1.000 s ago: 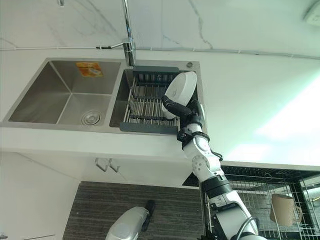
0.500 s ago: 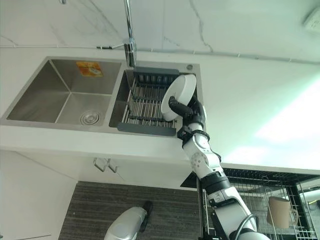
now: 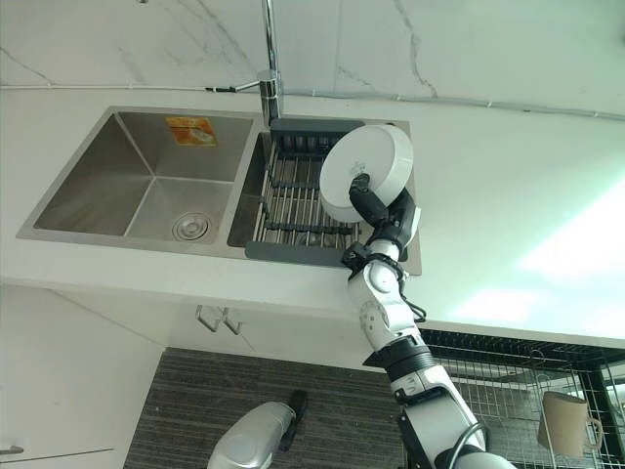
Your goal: Place the dishes in the dishwasher.
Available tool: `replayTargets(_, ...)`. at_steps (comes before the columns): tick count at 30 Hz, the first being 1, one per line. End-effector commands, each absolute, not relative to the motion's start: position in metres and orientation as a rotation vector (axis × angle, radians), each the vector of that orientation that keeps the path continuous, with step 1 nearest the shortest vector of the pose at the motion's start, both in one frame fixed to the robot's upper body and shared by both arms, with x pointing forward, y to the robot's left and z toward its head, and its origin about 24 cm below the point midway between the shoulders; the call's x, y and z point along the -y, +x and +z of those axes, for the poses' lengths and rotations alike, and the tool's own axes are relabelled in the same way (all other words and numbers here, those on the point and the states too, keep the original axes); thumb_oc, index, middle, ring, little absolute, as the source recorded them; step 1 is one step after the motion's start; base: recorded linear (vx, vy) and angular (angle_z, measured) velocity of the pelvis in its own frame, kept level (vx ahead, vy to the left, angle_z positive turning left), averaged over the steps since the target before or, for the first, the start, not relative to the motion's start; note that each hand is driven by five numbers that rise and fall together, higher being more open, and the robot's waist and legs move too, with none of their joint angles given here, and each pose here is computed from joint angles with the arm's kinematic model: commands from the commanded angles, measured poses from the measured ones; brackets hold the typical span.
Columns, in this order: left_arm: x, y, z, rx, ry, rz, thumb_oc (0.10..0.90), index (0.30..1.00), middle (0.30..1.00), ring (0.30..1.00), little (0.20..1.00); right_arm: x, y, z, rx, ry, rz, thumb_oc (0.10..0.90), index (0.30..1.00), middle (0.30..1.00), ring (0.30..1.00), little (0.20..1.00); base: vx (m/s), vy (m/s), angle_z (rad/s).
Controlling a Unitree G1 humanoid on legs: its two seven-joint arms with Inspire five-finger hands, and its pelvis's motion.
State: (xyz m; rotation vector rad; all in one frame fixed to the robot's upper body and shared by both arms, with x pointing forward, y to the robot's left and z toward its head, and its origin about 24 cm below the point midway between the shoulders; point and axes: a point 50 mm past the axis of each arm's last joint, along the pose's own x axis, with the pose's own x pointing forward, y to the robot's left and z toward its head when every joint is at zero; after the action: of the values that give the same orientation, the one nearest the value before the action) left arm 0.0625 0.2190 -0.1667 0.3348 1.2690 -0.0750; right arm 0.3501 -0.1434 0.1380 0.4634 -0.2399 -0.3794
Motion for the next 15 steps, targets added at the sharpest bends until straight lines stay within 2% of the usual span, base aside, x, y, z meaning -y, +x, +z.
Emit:
replayTargets(1,-0.220,0.038,-0.170,-1.321,0.362,-0.097,0.800,0.900,0.900,0.900,0.900,0.141,0.324,0.213,0.761,0.492,-0.214,0.400,0.300,0.300,0.300,0.300,-0.11,-0.043,-0.18)
replayTargets(7,-0.218,0.044,-0.170,-1.309,0.367,-0.085,0.800,0.900,0.900,0.900,0.900,0.123,0.298,0.225,0.887,0.578,-0.025,0.400,0.300,0.300,0.300,0.300,-0.13,-0.074,-0.19)
replayTargets(15,-0.212,0.052,-0.170,-1.299,0.388,-0.107,0.800,0.900,0.900,0.900,0.900,0.130,0.298,0.214,0.833,0.573,-0.037,0.400,0.300,0.300,0.300,0.300,-0.11,-0.080,-0.35)
